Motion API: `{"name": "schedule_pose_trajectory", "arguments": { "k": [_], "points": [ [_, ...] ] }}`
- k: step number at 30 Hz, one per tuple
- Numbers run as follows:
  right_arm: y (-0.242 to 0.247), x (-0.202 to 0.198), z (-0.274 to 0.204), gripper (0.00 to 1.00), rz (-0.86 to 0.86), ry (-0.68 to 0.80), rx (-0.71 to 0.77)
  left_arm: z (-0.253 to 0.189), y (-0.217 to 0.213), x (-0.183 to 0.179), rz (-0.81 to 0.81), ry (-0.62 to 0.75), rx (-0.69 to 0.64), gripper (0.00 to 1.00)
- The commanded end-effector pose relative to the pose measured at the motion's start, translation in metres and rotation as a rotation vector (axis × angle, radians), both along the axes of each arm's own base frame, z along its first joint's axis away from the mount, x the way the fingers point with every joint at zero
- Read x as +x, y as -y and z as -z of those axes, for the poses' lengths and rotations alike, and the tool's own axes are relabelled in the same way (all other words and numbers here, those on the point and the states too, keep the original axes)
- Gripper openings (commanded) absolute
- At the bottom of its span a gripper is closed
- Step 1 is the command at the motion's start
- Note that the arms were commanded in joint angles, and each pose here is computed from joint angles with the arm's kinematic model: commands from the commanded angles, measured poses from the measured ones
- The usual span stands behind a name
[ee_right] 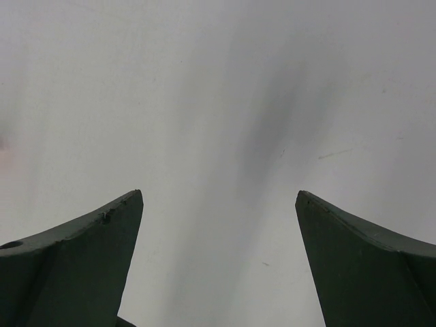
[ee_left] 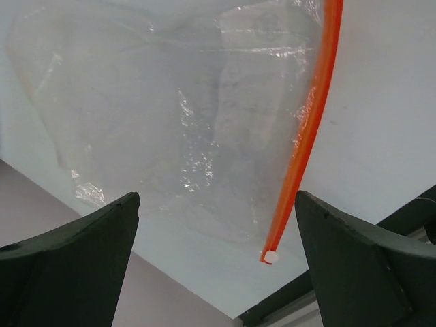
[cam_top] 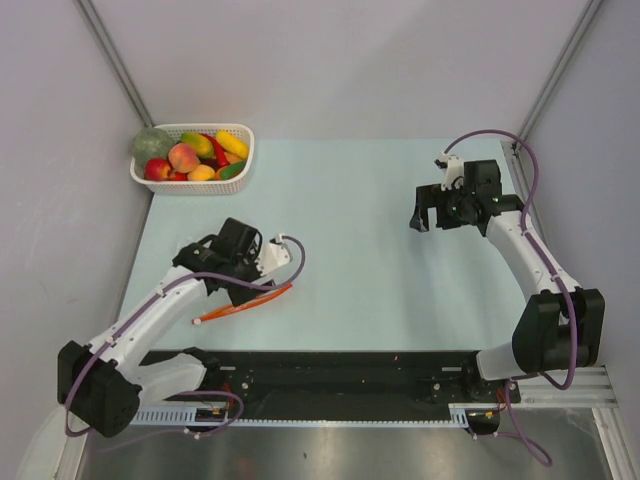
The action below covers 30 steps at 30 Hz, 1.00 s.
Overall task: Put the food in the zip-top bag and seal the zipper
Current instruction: Pick up the zipper food storage bag at the center of the board.
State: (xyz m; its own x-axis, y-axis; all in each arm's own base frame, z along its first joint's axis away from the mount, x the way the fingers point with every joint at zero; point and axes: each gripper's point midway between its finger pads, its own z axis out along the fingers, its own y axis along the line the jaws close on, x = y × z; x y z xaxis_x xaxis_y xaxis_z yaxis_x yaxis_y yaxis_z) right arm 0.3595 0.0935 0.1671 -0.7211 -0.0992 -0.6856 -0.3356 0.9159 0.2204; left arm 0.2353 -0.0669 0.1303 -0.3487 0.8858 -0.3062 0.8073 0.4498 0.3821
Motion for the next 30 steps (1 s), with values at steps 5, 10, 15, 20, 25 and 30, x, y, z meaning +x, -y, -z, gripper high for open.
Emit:
{"name": "schedule_pose_trajectory", "arguments": {
  "k": [5,10,15,20,25,30],
  "points": [
    [-0.004,0.002,0.000,1.00,-0.001,0.017,0.011,0.036,0.000,-0.017,0.071,0.001,0.144,1.00],
    [-0.005,0.004,0.006,1.00,0.005,0.002,0.019,0.055,-0.001,-0.021,0.065,0.008,0.172,1.00],
    [-0.006,0.004,0.008,1.00,0.003,-0.006,0.027,0.060,-0.012,-0.005,0.027,0.101,0.242,0.99],
    [-0.007,0.005,0.010,1.00,0.005,-0.006,0.029,0.070,-0.015,0.000,0.050,0.112,0.291,0.83],
    [-0.008,0.008,0.006,1.00,0.021,-0.009,0.076,0.057,-0.008,0.014,0.023,0.158,0.269,0.58],
    [-0.010,0.015,-0.003,1.00,0.026,-0.030,0.177,0.023,0.026,0.027,-0.019,0.114,0.129,0.03]
  ]
}}
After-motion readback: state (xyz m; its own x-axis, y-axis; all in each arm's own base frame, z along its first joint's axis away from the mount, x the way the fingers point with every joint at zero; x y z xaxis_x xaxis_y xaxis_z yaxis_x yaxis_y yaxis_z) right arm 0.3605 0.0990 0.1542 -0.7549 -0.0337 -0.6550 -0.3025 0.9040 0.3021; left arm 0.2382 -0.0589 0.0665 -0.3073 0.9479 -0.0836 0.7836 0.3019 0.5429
